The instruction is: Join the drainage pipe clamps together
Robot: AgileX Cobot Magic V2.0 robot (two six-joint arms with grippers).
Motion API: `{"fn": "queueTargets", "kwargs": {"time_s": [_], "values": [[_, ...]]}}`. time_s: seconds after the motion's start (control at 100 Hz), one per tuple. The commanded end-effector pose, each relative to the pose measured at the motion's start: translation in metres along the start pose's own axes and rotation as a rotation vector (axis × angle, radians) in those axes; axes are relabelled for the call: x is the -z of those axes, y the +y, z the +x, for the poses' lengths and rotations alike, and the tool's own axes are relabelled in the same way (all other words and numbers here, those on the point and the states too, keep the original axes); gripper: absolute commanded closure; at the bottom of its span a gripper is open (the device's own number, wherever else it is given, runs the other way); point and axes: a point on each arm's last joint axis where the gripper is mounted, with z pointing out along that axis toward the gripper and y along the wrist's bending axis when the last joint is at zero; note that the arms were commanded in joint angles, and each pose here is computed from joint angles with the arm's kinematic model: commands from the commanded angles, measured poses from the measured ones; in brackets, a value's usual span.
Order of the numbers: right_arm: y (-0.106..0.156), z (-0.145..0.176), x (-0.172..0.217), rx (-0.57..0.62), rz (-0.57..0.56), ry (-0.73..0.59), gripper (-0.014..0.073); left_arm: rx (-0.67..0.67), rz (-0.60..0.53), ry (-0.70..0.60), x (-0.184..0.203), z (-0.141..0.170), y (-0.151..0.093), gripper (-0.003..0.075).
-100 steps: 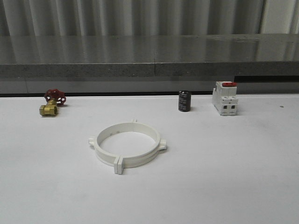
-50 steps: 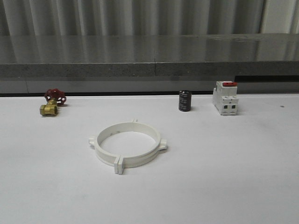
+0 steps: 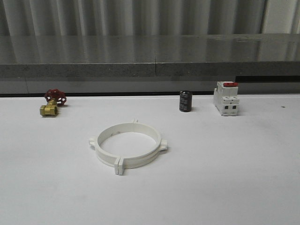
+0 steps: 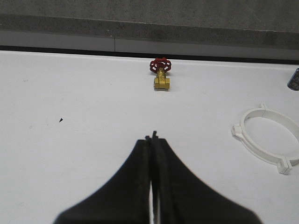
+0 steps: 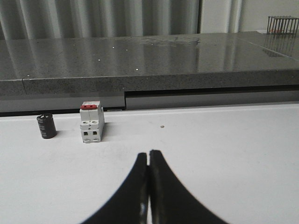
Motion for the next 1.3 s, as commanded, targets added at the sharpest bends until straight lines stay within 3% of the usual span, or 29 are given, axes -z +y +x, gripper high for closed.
{"fn": "queueTargets", "kwargs": {"time_s": [0.0, 0.93, 1.29], "values": [[0.001, -0.014, 0.003, 0.025, -0.007, -0.125, 0.0663, -0.002, 0.015, -0.09, 0.003, -0.014, -0.002, 0.074], [0.001, -0.014, 0.003, 0.025, -0.007, -0.125, 0.0663, -0.002, 0.014, -0.079, -0.001, -0.008, -0.002, 0.074], [0.001, -0.014, 0.003, 0.025, -0.007, -0.125, 0.0663, -0.025, -0.001, -0.366, -0.022, 0.008, 0.002, 0.074]]}}
